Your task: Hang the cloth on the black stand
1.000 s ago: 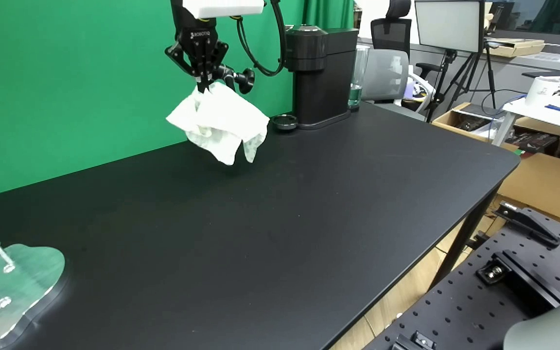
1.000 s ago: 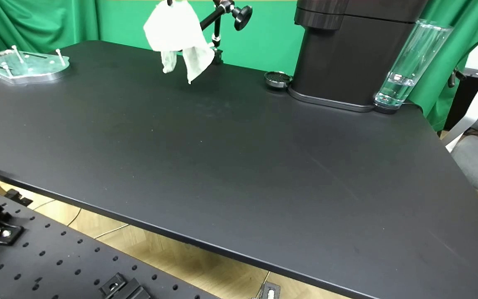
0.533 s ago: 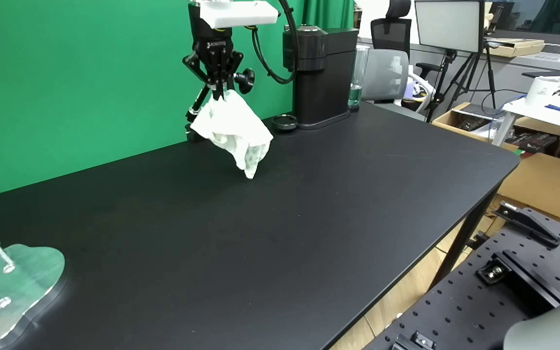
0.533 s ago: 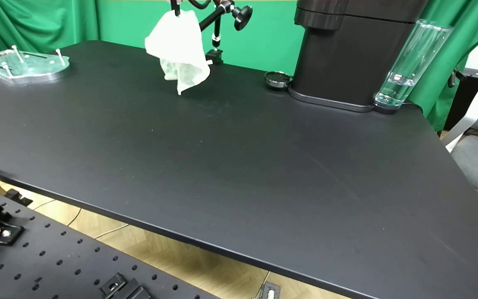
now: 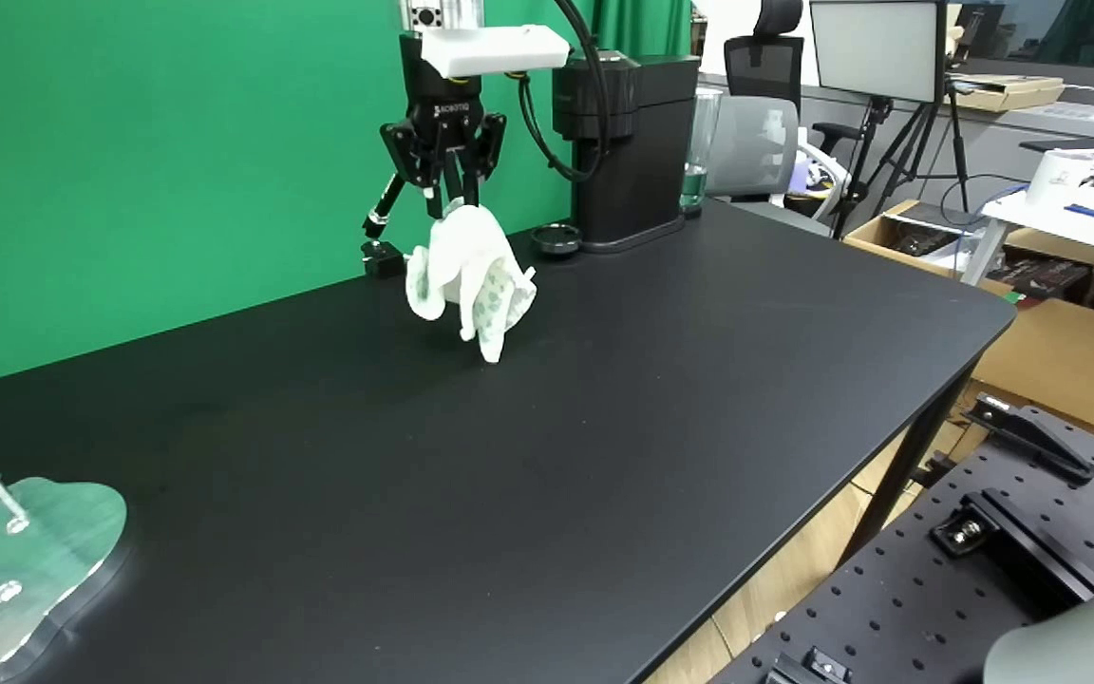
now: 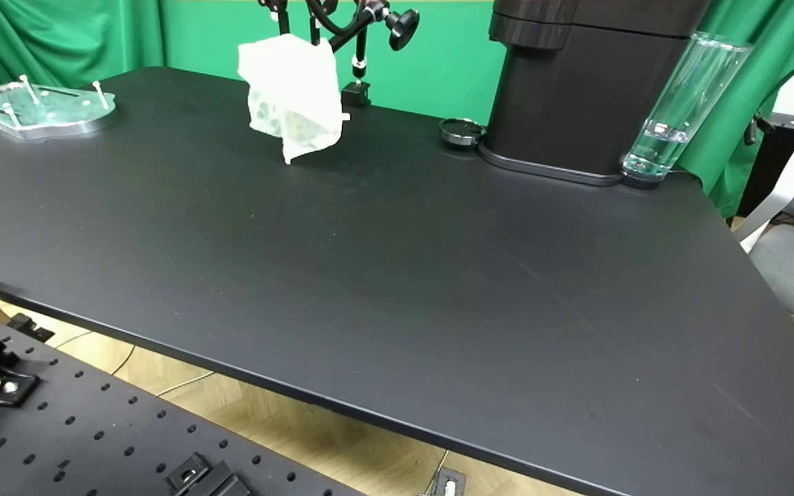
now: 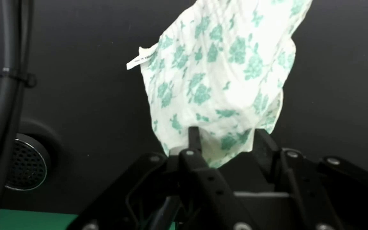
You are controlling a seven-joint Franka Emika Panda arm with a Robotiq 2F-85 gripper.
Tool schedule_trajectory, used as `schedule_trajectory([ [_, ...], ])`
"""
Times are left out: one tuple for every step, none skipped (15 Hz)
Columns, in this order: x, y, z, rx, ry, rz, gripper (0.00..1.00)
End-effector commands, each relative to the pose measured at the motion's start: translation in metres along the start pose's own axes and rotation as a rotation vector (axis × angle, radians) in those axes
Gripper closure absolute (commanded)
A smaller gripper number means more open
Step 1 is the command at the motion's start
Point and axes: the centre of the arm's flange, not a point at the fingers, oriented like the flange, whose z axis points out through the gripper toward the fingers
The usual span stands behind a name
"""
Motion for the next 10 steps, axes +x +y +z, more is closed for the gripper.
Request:
schedule_trajectory([
  [-0.007,0.007,-0.012,-0.002,0.008,0.009,0.20],
  [-0.007,0.008,-0.016,-0.006,0.014,0.007,0.14],
  [-0.006,0.009,-0.019,-0.009,0.020,0.005,0.06],
  [-0.005,0.009,-0.022,-0.011,0.025,0.003,0.02],
  [-0.005,0.008,-0.027,-0.016,0.033,0.000,0.00],
  [-0.005,0.008,-0.031,-0.018,0.039,-0.003,0.00],
  [-0.005,0.008,-0.036,-0.018,0.045,-0.005,0.00],
  [-0.007,0.009,-0.041,-0.007,0.040,-0.007,0.00],
  [-0.010,0.012,-0.042,0.003,0.014,-0.005,0.00],
  [0.001,0.005,-0.029,-0.006,0.035,-0.009,0.00],
])
